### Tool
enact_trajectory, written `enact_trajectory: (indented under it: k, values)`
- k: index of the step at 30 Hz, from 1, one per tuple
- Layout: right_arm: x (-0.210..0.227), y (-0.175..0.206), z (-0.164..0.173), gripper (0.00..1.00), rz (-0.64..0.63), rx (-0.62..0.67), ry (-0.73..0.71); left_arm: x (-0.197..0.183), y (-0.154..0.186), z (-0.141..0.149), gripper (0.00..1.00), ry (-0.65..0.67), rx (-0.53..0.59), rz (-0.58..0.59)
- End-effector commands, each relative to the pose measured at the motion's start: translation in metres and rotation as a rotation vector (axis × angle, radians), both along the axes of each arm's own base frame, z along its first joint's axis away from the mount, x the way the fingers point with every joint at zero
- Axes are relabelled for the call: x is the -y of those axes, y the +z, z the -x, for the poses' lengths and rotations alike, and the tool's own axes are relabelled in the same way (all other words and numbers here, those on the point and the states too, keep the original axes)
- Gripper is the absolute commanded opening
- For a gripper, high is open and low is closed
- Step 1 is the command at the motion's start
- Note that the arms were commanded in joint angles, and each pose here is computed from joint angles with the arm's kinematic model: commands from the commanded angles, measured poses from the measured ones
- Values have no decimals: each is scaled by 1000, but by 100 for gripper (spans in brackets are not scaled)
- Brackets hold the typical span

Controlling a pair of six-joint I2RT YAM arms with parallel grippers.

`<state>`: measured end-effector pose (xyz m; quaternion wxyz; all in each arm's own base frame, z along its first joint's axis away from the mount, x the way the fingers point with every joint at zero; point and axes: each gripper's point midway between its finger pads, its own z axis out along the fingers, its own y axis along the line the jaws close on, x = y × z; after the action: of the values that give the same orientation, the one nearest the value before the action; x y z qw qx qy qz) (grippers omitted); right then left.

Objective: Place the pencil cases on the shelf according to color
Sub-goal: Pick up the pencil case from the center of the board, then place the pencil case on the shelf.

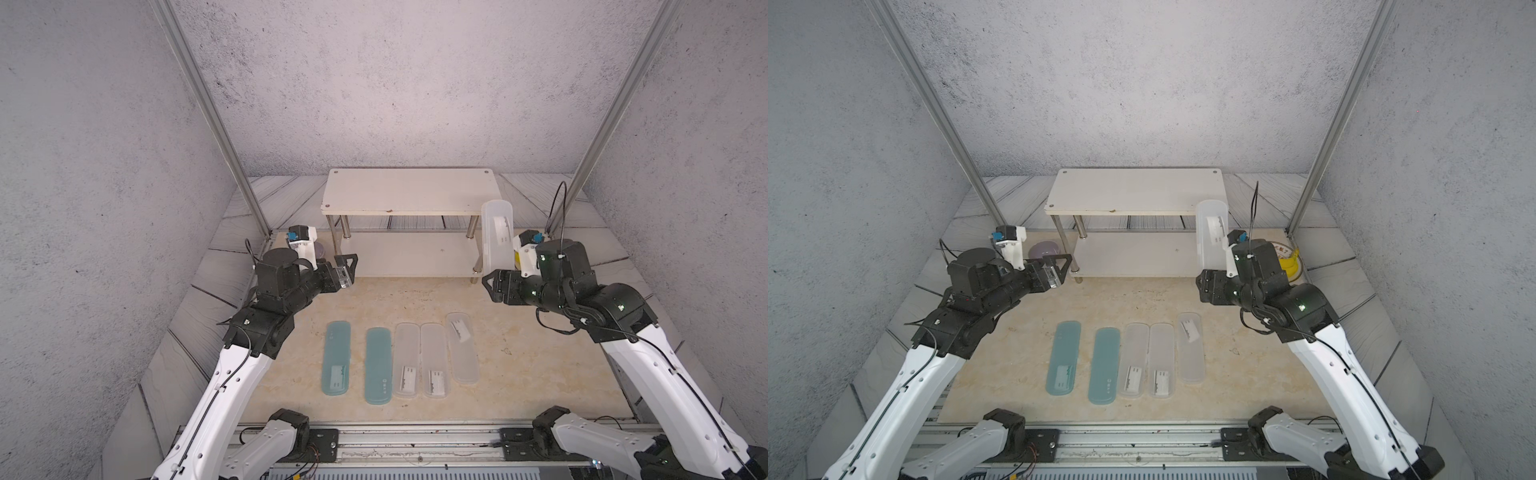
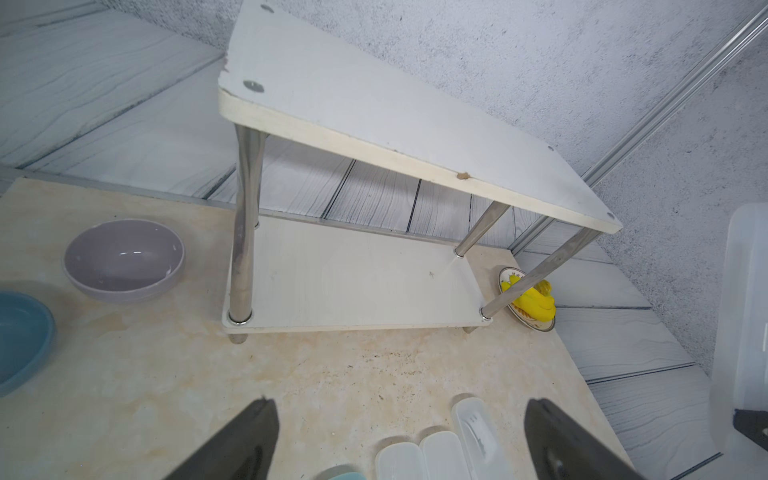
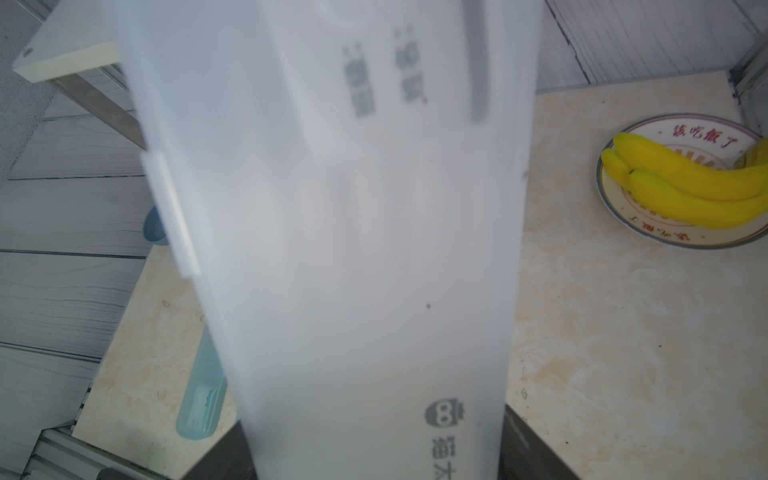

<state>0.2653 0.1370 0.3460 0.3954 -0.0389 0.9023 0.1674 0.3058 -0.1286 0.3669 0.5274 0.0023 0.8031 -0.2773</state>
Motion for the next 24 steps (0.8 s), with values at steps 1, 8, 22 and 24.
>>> enact_trajectory:
  k: [1, 8, 22, 24]
  values:
    - [-2, 9, -17, 56, 62, 22, 2, 4, 12, -1, 99, -22, 21, -10]
    - [-10, 33, -45, 56, 90, 82, 7, 9, 29, -9, 99, -37, 53, -5]
    - [-19, 79, -94, 56, 47, 216, 2, 14, 46, -26, 99, -33, 86, -4]
    - [-16, 85, -108, 56, 54, 239, -19, 16, 50, -32, 99, -32, 79, 1]
